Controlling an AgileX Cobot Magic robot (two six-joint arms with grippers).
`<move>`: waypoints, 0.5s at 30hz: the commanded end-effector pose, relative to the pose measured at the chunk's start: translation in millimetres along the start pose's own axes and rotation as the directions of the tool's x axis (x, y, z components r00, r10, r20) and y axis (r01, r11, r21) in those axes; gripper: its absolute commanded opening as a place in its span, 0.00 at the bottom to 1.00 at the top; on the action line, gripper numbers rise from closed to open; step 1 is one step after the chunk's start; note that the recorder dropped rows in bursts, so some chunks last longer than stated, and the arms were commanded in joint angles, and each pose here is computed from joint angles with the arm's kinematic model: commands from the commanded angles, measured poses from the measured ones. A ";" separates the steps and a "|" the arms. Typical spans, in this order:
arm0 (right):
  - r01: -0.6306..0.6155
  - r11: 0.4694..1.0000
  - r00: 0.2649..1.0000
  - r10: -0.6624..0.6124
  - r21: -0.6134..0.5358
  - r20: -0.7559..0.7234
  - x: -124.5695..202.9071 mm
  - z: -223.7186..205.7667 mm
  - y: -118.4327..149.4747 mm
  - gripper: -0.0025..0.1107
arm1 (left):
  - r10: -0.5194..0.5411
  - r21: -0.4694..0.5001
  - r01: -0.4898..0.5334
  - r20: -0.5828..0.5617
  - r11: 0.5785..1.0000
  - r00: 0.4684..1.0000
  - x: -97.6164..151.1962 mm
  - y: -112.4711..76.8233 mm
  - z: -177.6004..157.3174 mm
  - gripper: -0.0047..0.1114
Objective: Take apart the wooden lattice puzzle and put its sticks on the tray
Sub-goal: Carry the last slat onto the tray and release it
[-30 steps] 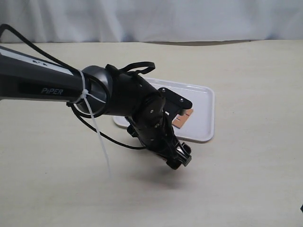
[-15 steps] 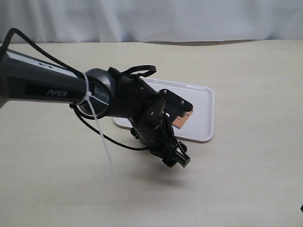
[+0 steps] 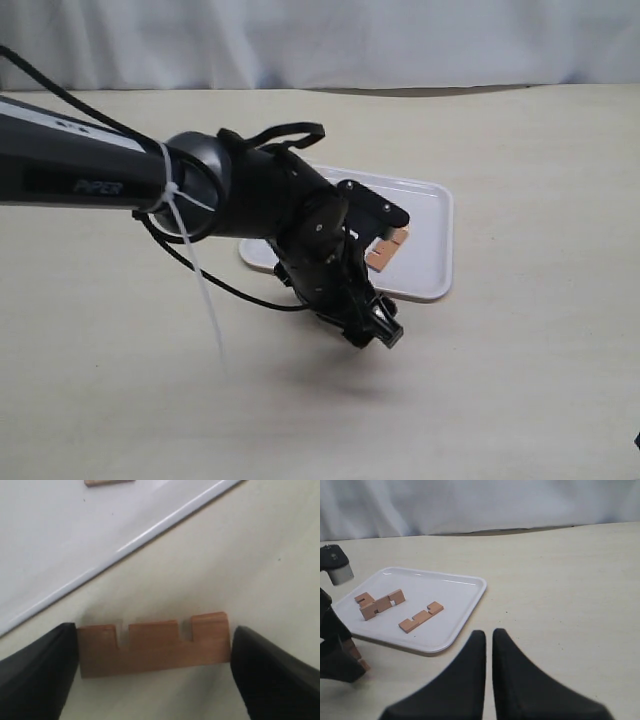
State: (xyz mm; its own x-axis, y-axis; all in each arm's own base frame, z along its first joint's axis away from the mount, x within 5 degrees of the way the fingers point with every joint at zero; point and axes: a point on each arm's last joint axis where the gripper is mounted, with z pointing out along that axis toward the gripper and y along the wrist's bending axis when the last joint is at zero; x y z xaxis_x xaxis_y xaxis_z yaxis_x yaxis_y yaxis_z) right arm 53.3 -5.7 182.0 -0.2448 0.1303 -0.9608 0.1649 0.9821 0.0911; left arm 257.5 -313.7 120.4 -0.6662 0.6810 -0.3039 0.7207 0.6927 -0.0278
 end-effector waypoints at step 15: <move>0.000 1.000 1.000 0.000 0.004 0.014 -0.7 -0.1 -0.3 0.06 | -0.032 -0.001 0.038 0.521 0.999 0.853 -50.2 31.8 -16.8 0.04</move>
State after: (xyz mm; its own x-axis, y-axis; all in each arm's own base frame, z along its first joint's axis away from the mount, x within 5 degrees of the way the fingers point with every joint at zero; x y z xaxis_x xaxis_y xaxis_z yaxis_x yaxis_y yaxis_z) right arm 53.3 -5.7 182.0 -0.2448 0.1303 -0.9608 0.1649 0.9821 0.0911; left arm 308.2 -319.1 152.3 -0.5050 0.4493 -0.7370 0.6937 0.7193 -0.0367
